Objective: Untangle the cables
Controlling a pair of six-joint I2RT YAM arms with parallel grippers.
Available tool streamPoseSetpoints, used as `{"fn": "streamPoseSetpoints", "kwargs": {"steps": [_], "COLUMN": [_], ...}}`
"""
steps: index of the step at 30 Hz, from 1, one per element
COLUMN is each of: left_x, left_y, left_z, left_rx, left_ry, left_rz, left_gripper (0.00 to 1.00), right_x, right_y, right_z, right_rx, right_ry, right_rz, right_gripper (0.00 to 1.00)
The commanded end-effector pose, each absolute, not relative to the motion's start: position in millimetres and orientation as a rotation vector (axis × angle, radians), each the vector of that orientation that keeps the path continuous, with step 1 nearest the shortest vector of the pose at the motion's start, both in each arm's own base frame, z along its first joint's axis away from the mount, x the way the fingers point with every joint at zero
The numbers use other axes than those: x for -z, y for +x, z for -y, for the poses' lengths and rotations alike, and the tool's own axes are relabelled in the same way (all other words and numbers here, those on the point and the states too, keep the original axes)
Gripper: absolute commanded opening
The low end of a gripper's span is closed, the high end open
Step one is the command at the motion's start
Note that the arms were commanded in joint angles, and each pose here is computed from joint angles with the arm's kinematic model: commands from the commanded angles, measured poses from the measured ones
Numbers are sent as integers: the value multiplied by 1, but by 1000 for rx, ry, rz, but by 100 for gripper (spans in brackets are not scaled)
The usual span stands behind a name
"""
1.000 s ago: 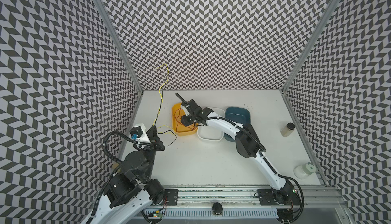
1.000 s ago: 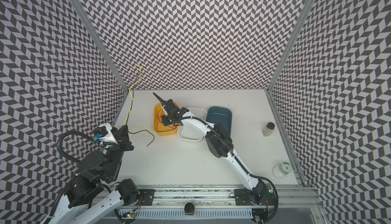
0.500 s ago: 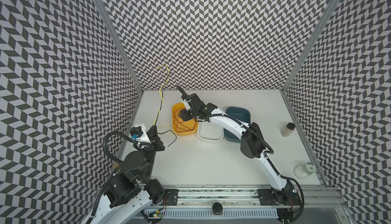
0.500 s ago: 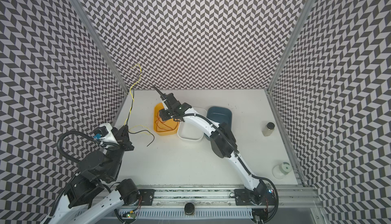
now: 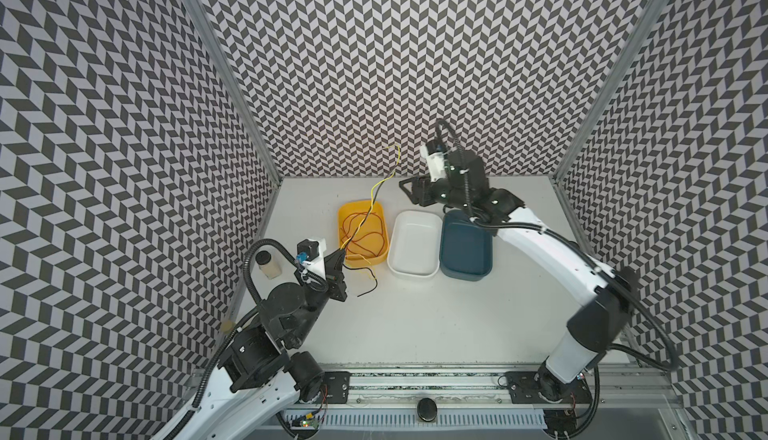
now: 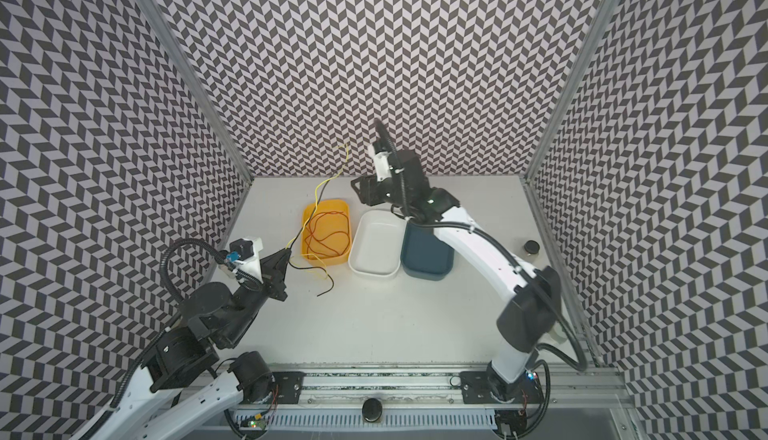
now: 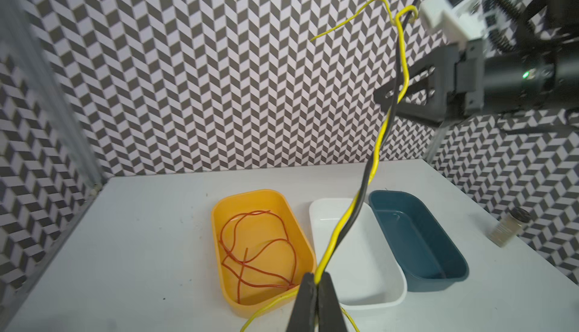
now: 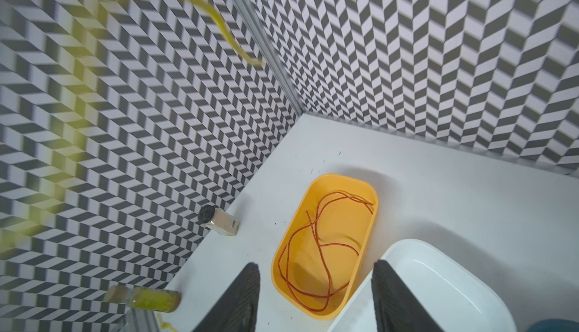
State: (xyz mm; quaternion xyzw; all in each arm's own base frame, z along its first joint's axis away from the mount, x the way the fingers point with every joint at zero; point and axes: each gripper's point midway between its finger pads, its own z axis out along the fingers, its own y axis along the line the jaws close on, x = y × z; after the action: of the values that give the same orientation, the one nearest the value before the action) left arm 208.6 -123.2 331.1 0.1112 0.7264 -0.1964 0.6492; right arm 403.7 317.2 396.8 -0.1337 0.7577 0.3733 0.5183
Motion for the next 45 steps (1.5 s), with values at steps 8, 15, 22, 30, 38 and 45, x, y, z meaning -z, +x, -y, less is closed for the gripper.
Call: {"fn": "streamPoseSetpoints", "kwargs": {"steps": [8, 15, 22, 30, 38, 45], "left_x": [-343, -336, -333, -334, -333, -335], "left_y": [184, 185, 184, 181, 179, 176], "left_z": [183, 191, 195, 196, 199, 200], "left_rx": [764, 784, 793, 800, 813, 820], "left_ry": [512, 542, 564, 578, 593, 606], "left_rz": [-1633, -1665, -1677, -1667, -1665, -1655], "left_gripper": [0, 0, 0, 0, 0, 0], "right_x": [-400, -410, -412, -413, -404, -406], "right_y": [296, 249, 251, 259, 268, 279], "right_z": [-283, -275, -262, -275, -282, -280], "right_rx": [-1188, -1321, -1334, -1404, -1383, -1344], "right_ry": [-340, -412, -291, -258, -227, -171], "right_rz": [-1644, -1541, -1504, -1498, -1529, -1539], "right_gripper": [58, 57, 54, 51, 44, 37]}}
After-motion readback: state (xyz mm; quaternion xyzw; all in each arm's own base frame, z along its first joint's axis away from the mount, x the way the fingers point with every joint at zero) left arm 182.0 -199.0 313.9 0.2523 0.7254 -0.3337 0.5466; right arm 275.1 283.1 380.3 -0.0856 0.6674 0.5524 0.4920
